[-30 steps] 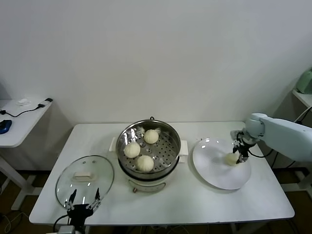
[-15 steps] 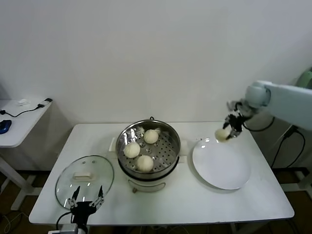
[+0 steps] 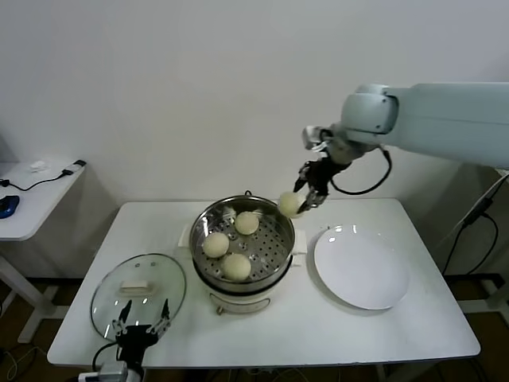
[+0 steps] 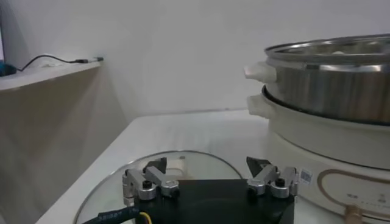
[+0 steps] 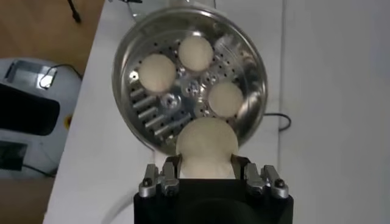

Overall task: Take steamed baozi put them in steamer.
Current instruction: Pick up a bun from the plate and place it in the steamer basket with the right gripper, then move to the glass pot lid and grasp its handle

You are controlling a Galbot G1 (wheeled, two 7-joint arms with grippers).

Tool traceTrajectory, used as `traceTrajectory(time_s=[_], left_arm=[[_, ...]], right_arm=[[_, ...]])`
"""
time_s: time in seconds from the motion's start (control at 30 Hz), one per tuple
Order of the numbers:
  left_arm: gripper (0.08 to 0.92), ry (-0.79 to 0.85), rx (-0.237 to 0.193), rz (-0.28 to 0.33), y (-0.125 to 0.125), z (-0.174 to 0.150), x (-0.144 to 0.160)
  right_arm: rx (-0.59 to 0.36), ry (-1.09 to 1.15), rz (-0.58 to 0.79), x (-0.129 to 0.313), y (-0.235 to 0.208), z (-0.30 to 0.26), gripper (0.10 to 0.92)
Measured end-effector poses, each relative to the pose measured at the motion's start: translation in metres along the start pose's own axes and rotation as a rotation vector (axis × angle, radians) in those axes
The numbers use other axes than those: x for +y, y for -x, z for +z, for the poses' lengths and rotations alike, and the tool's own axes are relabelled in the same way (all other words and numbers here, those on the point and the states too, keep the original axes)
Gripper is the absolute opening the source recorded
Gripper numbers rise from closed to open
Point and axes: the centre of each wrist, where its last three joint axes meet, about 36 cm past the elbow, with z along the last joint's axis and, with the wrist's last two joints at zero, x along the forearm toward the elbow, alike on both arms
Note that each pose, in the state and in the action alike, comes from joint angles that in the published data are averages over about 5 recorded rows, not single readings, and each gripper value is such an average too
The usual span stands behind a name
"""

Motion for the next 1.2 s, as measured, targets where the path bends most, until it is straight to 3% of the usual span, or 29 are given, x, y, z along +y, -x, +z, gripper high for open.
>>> traceTrajectory(time_s=[0.4,0.77,0.87,1.1,1.2], left_arm=[[0.823,0.000,0.004,-0.003,0.002,0.002,0.004],[0.823,0.000,0.004,-0.003,0.003,0.003,0.004],[0.823,0.000,0.005,-0.004,0.003,0.004,0.004],[0.823,0.000,0.008,-0.004,0.002,0.004,0.004],[0.823,0.000,0.006,-0.003,0.001,0.003,0.005]], right_arm=[[0.066,0.042,-0.016,0.017,0.090,-0.012,0.577],[0.063,0.063,-0.004,0.020,0.141,-0.014,0.579],[0.056,0.065,-0.003,0.020,0.148,-0.013,0.617],[0.019,0.064,-0.018,0.017,0.142,-0.007,0.792],[-0.008,0.067,-0.026,0.009,0.126,0.001,0.815]])
